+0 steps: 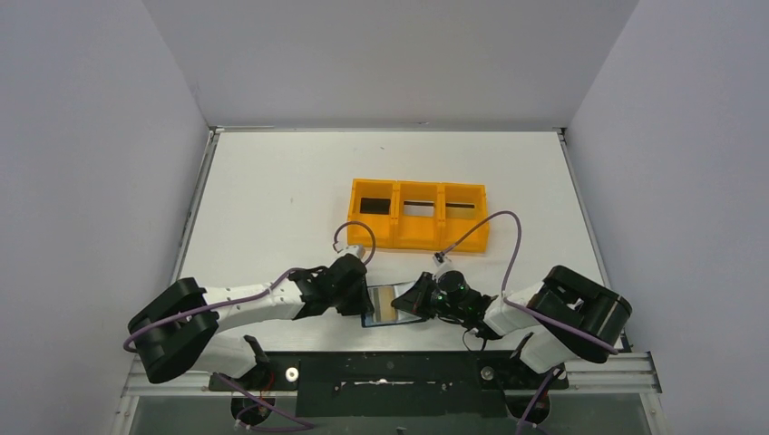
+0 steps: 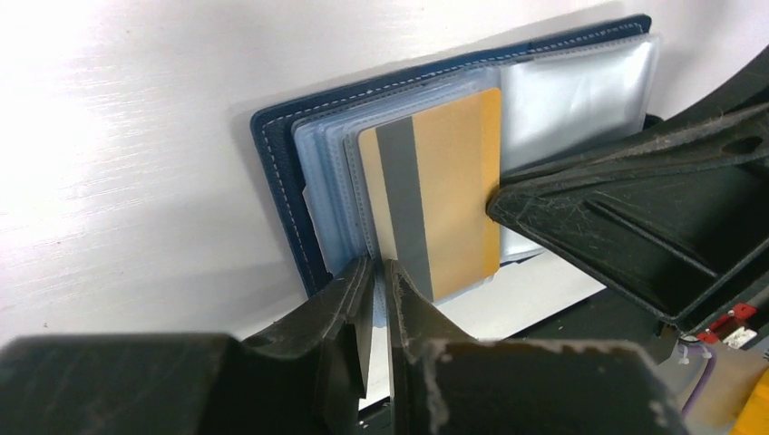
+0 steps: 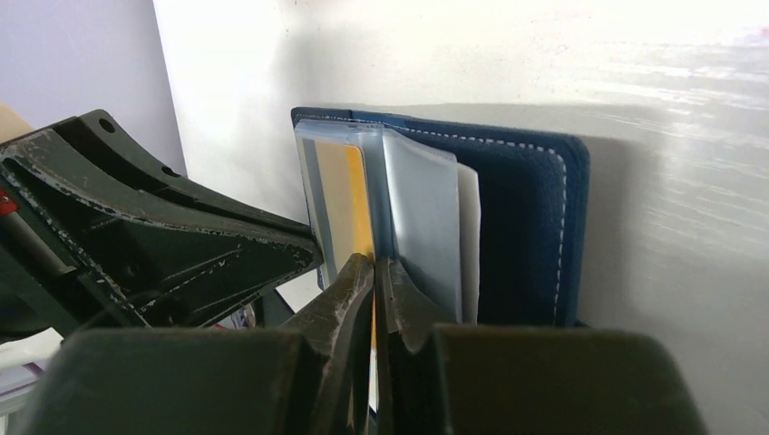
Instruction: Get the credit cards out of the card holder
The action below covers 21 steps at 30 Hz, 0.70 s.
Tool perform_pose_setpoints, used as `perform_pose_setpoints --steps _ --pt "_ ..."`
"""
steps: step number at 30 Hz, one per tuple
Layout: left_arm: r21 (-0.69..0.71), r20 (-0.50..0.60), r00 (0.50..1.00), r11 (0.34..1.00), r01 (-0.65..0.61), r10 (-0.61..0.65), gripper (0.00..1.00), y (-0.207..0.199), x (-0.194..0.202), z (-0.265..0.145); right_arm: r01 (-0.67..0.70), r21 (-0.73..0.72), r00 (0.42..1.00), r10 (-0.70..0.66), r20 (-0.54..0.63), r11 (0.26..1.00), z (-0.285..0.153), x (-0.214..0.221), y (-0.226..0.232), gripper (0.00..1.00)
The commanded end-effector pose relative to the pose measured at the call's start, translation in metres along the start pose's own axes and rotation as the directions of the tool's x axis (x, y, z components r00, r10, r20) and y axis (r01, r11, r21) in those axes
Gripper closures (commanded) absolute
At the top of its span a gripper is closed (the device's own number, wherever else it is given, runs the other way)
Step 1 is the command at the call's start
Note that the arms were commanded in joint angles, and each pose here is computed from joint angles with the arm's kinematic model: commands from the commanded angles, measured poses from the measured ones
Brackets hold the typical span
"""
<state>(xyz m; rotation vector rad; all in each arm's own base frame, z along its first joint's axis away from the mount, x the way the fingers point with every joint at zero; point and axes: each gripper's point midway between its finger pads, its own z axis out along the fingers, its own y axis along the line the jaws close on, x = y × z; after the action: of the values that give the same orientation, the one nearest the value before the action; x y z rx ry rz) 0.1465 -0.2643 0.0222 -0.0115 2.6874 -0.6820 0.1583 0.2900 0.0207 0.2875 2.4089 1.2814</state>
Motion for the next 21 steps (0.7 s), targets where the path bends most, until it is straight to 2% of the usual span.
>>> perform_pose_setpoints --steps 1,21 --pt "-0.118 0.02 1.0 0.993 0.014 -0.012 0.92 0.019 0.001 0.006 0.013 -0.013 1.0 -0.013 0.018 1.0 -0.006 -0.004 0.006 1.0" --pt "-0.198 0.009 1.0 0.98 -0.02 0.023 0.95 0.034 0.006 0.012 -0.015 0.087 0.995 0.007 0.096 0.996 -0.021 -0.019 -0.01 1.0"
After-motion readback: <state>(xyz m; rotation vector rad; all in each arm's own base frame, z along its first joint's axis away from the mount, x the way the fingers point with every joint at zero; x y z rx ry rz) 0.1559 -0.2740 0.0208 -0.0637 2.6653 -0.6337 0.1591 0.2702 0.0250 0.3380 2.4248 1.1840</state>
